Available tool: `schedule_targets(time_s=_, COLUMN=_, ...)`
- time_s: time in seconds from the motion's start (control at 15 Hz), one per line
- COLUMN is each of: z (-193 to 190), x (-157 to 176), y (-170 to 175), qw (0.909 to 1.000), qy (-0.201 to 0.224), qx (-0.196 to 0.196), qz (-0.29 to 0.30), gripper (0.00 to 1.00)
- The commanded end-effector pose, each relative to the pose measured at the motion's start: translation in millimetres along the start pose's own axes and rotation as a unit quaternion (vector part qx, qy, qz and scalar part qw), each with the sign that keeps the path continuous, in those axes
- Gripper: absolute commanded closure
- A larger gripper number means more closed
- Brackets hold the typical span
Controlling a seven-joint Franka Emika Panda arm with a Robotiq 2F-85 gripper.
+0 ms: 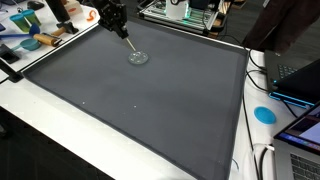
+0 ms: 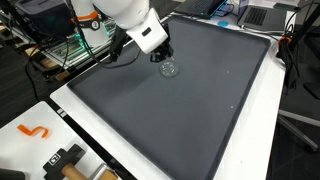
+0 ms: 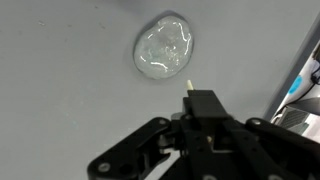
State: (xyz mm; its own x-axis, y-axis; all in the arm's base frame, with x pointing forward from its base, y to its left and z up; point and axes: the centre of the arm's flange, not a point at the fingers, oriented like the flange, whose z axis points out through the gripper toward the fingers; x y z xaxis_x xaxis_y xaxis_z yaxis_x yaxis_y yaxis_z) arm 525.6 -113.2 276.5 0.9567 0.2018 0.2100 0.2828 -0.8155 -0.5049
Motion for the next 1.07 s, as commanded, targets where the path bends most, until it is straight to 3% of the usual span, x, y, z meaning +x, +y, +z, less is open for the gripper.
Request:
schedule_targets(time_s=0.0, z=1, x=-2, y=12, qw=0.9999, qy=0.009, qx=0.014, qz=-0.002, gripper=0.97)
schedule_targets(time_s=1.0, z=-7, x=8, y=-3, qw=1.0000, qy=0.004, qx=0.004, qz=0.008, gripper=0.97)
